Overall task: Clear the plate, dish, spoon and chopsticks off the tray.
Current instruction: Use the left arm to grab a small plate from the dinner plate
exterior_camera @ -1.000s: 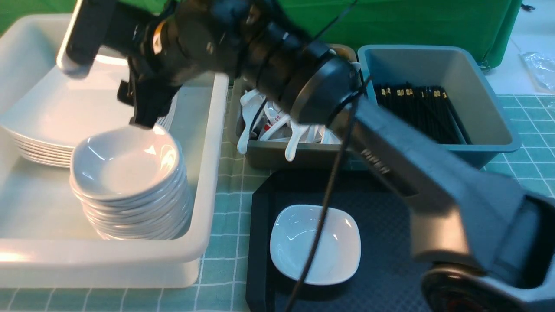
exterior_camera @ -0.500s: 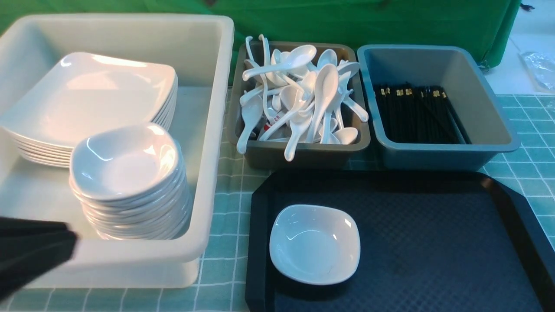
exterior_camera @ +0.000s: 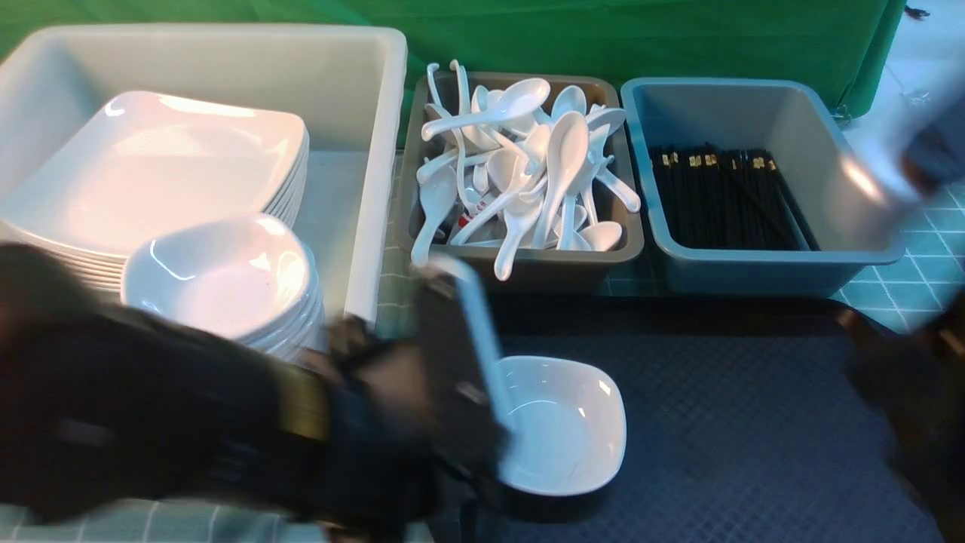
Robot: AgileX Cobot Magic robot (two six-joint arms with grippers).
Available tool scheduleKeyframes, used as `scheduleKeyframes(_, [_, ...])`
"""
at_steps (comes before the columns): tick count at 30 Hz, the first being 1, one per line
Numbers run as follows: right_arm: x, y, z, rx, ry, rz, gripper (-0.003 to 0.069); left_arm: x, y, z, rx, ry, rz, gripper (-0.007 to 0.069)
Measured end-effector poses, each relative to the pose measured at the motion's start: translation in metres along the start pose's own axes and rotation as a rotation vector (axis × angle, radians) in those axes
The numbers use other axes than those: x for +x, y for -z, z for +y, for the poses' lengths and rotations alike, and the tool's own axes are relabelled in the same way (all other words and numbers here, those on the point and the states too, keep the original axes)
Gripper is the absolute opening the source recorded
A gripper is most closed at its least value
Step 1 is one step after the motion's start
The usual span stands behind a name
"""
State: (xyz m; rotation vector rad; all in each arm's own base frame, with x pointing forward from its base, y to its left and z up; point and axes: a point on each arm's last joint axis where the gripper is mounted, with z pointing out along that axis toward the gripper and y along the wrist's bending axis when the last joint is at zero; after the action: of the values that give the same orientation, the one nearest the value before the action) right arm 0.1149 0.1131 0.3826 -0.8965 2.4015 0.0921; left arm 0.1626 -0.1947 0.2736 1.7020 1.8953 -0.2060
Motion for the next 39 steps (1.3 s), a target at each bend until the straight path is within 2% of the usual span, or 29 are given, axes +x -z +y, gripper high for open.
scheduleKeyframes(3, [0.022,-0.001,-0.003,0.002,-0.025,0.012,0.0019,-0.005,-0.028,-0.001,0.009,-0.09,0.038,0.0027])
scheduleKeyframes(5, [0.043,0.003,-0.006,-0.001,-0.067,-0.01,0.0019,-0.01,-0.055,0.001,0.023,-0.136,0.067,0.0064])
scheduleKeyframes(8, [0.058,0.01,-0.01,-0.01,-0.103,-0.055,0.0019,-0.015,-0.079,0.008,0.031,-0.161,0.097,0.0148])
scheduleKeyframes(10, [0.067,0.019,-0.013,-0.018,-0.121,-0.096,0.0019,-0.018,-0.094,0.012,0.031,-0.182,0.114,0.023])
scheduleKeyframes(11, [0.067,0.02,-0.013,-0.018,-0.123,-0.1,0.0019,-0.019,-0.095,0.013,0.03,-0.184,0.114,0.0237])
scheduleKeyframes(15, [0.078,0.031,-0.018,-0.029,-0.138,-0.161,0.002,-0.021,-0.12,0.017,0.024,-0.206,0.12,0.0386])
scheduleKeyframes(19, [0.083,0.037,-0.019,-0.04,-0.149,-0.189,0.002,-0.018,-0.139,0.02,-0.014,-0.223,0.127,0.0432])
scheduleKeyframes(23, [0.084,0.037,-0.018,-0.052,-0.152,-0.187,0.002,-0.015,-0.152,0.022,-0.036,-0.213,0.146,0.0421])
scheduleKeyframes(25, [0.084,0.037,-0.018,-0.057,-0.153,-0.184,0.002,-0.013,-0.159,0.022,-0.039,-0.196,0.152,0.0392])
scheduleKeyframes(29, [0.084,0.037,-0.017,-0.06,-0.153,-0.184,0.002,-0.013,-0.163,0.022,-0.041,-0.189,0.15,0.0286])
scheduleKeyframes(30, [0.084,0.037,-0.017,-0.06,-0.153,-0.184,0.002,-0.013,-0.163,0.022,-0.041,-0.188,0.15,0.0286])
scheduleKeyframes(34, [0.084,0.037,-0.017,-0.061,-0.153,-0.183,0.0022,-0.013,-0.164,0.021,-0.038,-0.15,0.151,0.0117])
scheduleKeyframes(39, [0.084,0.037,-0.017,-0.062,-0.154,-0.183,0.0031,-0.027,-0.142,0.011,-0.028,-0.143,0.132,0.0045])
